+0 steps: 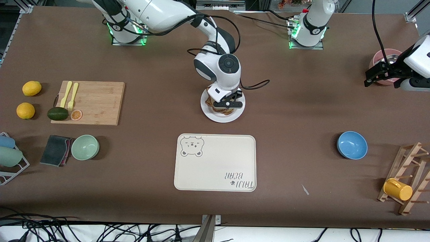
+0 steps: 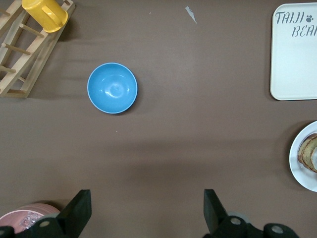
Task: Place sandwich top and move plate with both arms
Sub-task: 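Carry the bread slice with the right gripper over the egg toast, then lower the bread onto the egg toast and open the right gripper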
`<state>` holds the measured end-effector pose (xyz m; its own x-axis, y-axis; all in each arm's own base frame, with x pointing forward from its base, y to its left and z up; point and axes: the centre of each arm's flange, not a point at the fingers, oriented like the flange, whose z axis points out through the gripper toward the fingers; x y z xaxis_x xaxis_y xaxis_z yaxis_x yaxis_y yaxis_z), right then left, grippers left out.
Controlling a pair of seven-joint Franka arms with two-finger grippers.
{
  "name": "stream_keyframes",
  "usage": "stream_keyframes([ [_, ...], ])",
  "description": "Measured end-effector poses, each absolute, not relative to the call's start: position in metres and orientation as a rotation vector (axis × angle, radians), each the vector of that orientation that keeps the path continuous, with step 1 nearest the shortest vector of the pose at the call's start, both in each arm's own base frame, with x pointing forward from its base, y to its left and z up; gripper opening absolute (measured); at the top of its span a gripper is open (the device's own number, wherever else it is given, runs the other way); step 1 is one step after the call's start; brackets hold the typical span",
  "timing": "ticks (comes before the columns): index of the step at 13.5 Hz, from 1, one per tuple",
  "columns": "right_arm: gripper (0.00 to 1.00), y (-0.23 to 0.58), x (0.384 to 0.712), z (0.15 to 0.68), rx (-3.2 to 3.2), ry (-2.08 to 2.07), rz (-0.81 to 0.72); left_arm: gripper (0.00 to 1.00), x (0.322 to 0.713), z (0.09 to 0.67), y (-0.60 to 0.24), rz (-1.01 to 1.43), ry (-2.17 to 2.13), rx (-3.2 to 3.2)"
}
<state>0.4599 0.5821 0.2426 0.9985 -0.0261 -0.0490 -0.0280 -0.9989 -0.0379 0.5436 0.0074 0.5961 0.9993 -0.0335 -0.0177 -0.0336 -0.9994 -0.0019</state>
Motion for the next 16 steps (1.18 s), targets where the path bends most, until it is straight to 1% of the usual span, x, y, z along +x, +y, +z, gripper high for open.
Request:
stream_keyframes([
  [1,0.08,0.583,0.462,0.245,-3.094,0.046,0.064,1.00,0.544,0.596,0.007,0.028,0.053,-3.139],
  [3,0.22,0.583,0.464,0.249,-3.087,0.052,0.052,1.00,0.544,0.596,0.008,0.028,0.052,-3.139],
  [7,0.65,0.581,0.471,0.253,-3.085,0.072,0.031,1.00,0.544,0.596,0.008,0.028,0.051,-3.139],
  [8,0.74,0.580,0.476,0.259,-3.079,0.081,0.017,1.00,0.544,0.596,0.008,0.028,0.051,-3.139],
  [10,0.97,0.571,0.491,0.281,-3.069,0.113,-0.022,1.00,0.544,0.596,0.008,0.028,0.051,-3.139],
  [11,1.00,0.561,0.502,0.296,-3.071,0.139,-0.035,1.00,0.544,0.596,0.008,0.028,0.051,-3.139],
  [14,1.00,0.514,0.541,0.347,-3.087,0.138,-0.069,1.00,0.544,0.596,0.008,0.029,0.051,-3.139],
  [16,1.00,0.475,0.564,0.375,-3.124,0.088,-0.055,1.00,0.544,0.595,0.008,0.030,0.051,-3.139],
])
